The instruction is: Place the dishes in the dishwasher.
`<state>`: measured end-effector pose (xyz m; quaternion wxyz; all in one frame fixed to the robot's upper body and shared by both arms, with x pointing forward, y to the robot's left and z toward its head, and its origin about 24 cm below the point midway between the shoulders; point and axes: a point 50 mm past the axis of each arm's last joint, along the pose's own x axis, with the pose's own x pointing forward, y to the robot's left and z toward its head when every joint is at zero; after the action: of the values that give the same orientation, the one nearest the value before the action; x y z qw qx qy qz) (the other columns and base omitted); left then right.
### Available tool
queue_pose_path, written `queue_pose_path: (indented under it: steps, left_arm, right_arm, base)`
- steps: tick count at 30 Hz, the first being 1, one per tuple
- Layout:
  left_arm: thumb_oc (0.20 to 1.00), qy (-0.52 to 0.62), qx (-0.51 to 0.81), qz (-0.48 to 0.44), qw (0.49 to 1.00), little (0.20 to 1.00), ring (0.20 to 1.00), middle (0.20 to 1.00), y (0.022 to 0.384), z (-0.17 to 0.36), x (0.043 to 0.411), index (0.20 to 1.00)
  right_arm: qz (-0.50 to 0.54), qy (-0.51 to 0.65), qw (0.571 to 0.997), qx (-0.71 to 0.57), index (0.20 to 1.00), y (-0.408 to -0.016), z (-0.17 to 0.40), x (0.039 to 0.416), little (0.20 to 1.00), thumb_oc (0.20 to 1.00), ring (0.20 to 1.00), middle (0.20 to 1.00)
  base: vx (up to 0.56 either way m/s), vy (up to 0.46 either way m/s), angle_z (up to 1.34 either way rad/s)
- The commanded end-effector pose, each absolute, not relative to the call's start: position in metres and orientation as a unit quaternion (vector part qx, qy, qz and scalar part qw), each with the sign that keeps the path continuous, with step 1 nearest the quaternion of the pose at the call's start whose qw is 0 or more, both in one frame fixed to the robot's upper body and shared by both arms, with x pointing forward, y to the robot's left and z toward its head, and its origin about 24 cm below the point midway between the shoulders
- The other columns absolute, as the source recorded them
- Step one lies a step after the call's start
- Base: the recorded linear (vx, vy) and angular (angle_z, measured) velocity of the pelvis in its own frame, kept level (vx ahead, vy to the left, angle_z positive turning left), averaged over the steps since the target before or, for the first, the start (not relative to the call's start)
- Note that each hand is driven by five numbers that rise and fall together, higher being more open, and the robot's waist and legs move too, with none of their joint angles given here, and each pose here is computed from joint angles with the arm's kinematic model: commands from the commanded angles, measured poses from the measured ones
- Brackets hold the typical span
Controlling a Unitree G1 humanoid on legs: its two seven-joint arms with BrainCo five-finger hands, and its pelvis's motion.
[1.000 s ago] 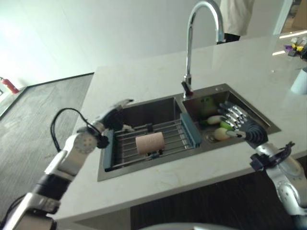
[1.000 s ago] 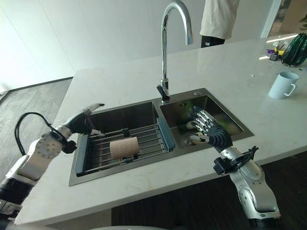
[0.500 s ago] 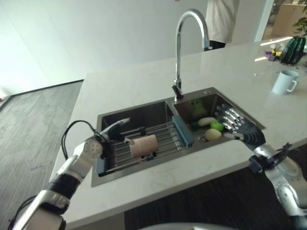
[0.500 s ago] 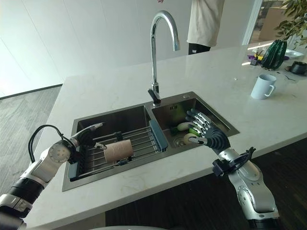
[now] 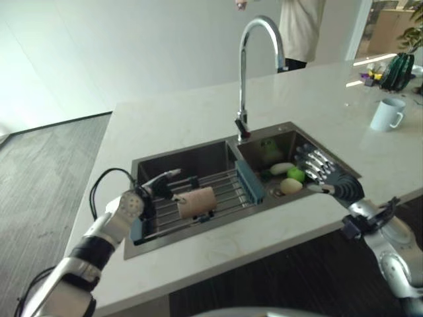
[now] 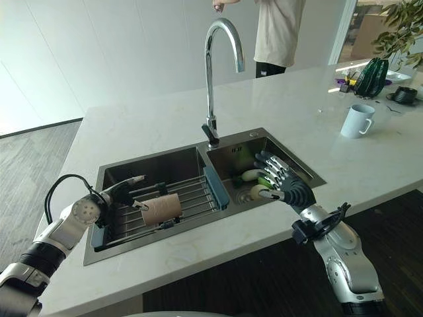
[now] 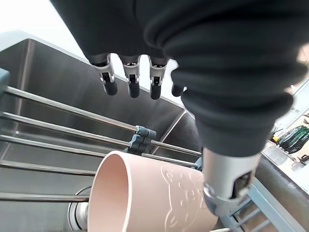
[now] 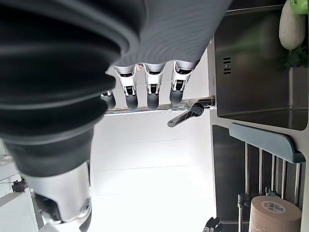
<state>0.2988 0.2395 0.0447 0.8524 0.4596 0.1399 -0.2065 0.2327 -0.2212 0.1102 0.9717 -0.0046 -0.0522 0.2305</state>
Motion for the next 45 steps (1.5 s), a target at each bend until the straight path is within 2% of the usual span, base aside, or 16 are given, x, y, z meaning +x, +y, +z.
queue_pose_path:
  steps: [1, 25, 45]
  left_arm:
    - [1.000, 0.089, 0.499, -0.190, 0.841, 1.000, 1.000, 1.000, 0.236, 0.078, 0.322, 1.000]
    - [1.000, 0.118, 0.504, -0.225, 0.825, 1.000, 1.000, 1.000, 0.222, 0.051, 0.314, 1.000]
    - [1.000, 0.160, 0.521, -0.190, 0.816, 1.000, 1.000, 1.000, 0.234, 0.033, 0.310, 1.000]
  right_arm:
    - [0.245, -0.126, 0.961, -0.027, 1.000, -0.219, 0.144, 0.241, 1.000, 1.000, 1.000, 1.000]
    - [0.243, -0.122, 0.962, -0.027, 1.000, -0.221, 0.142, 0.236, 1.000, 1.000, 1.000, 1.000]
    - [0.245, -0.118, 0.962, -0.029, 1.000, -0.219, 0.138, 0.234, 1.000, 1.000, 1.000, 1.000]
  base:
    - [0.02, -0.002, -0.03]
    - [0.01, -0.003, -0.02]
    - [0.00, 0.000, 0.00]
